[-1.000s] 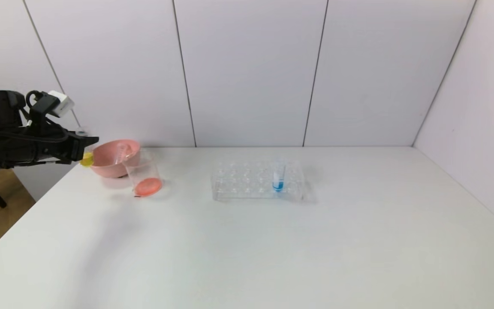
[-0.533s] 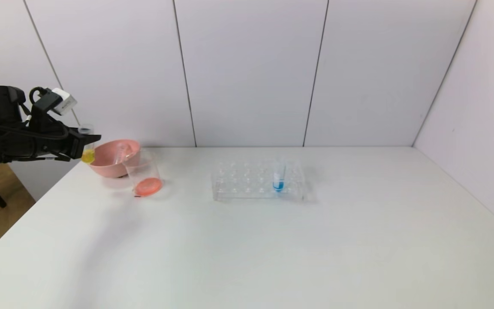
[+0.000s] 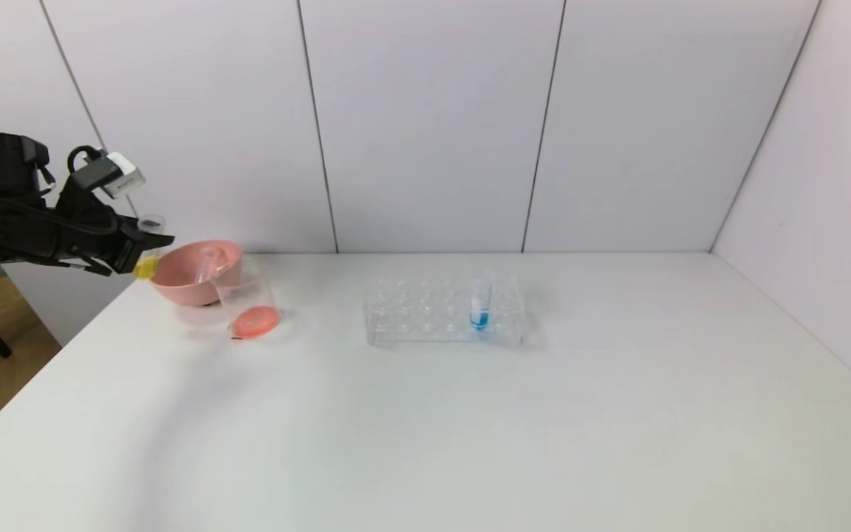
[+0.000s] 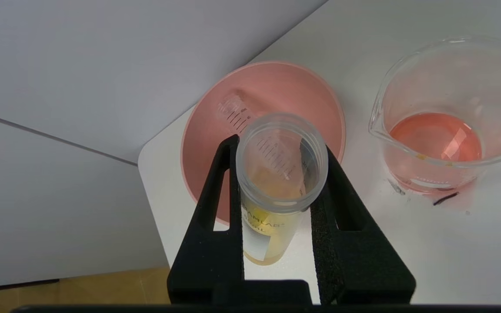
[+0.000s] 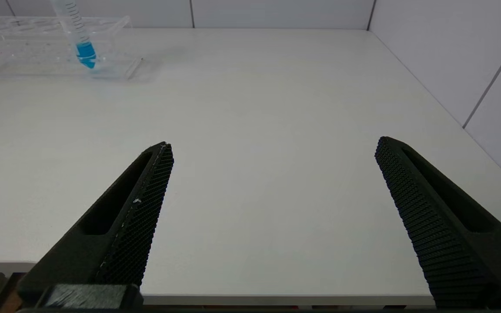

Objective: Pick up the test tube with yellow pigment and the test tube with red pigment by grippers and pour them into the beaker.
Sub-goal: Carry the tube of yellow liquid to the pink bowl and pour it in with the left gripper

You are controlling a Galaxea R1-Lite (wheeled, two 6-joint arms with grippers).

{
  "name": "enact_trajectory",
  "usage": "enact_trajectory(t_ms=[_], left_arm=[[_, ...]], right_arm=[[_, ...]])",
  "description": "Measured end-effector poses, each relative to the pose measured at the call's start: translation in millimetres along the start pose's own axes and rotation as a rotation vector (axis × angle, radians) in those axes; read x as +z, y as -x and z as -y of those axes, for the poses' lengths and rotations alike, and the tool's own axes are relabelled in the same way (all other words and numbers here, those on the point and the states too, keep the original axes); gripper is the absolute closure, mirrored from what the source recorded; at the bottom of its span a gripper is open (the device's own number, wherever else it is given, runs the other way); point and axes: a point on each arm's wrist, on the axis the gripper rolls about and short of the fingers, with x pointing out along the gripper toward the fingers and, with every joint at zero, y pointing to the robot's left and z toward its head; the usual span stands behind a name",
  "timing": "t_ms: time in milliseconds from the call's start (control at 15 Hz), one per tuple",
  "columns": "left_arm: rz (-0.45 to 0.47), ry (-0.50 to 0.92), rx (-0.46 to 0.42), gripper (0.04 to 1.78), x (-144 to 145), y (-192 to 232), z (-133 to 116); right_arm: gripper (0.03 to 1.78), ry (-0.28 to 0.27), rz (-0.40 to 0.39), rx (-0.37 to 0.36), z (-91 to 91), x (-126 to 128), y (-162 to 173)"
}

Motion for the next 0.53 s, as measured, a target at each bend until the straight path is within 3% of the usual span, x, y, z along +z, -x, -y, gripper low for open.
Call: enact_trajectory(t_ms=[133, 333, 533], left_arm=[[0.004, -0.035, -0.039, 1.37, 4.5, 0.6, -1.9], [0.095, -0.078, -0.118, 1.37, 10.4, -2.8, -4.7], [0.103, -0.107, -0.151, 1.37, 11.9, -4.6, -6.0]], right_arm=[[0.11, 0.000, 0.000, 0.000, 0.0, 0.0, 0.0], [0.11, 0.000, 0.000, 0.000, 0.0, 0.0, 0.0], [0.11, 0.000, 0.000, 0.000, 0.0, 0.0, 0.0]])
